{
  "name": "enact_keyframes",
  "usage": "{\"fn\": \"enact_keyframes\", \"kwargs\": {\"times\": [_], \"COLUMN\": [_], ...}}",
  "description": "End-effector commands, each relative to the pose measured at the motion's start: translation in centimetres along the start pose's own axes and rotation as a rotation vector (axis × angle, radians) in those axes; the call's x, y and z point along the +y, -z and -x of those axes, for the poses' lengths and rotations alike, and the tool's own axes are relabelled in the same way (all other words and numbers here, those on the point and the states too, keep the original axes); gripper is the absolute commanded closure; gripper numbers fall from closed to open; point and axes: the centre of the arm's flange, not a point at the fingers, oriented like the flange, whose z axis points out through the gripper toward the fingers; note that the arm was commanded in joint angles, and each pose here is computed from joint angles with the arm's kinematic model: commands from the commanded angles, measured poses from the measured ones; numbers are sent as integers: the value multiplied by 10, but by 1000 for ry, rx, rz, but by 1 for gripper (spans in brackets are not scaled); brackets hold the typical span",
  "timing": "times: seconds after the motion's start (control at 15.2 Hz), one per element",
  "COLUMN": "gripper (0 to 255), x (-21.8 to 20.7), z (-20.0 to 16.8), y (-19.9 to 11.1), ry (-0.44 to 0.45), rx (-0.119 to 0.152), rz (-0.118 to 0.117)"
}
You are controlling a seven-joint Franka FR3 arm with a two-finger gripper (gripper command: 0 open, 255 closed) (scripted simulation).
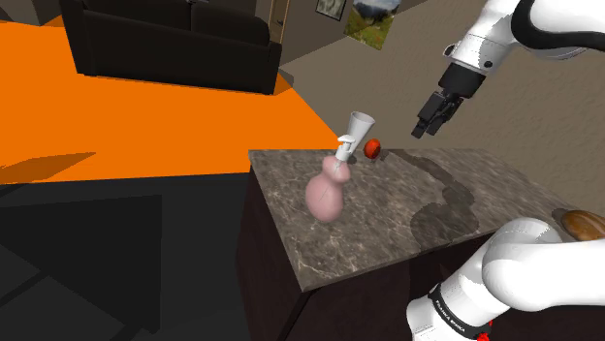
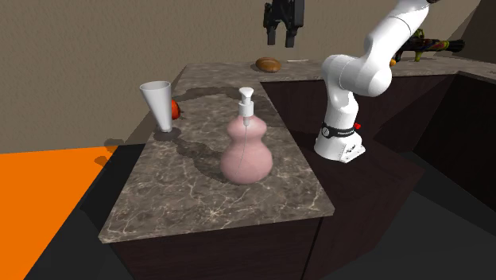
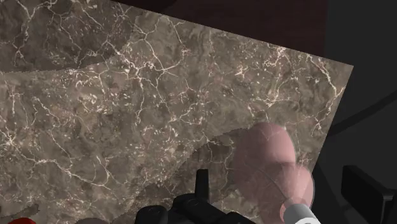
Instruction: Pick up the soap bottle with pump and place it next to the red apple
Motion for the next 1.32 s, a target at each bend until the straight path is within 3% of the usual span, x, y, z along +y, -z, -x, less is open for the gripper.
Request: {"fn": "enact_keyframes", "kwargs": {"times": [0.0, 0.53, 1.06, 1.25], "gripper": [0, 0, 0, 0], "x": [0, -60, -113, -114], "z": [0, 7, -11, -16], "y": [0, -94, -190, -205], "ry": [0, -136, -273, -280], "rx": [0, 183, 366, 375], "rz": [0, 58, 116, 119]}}
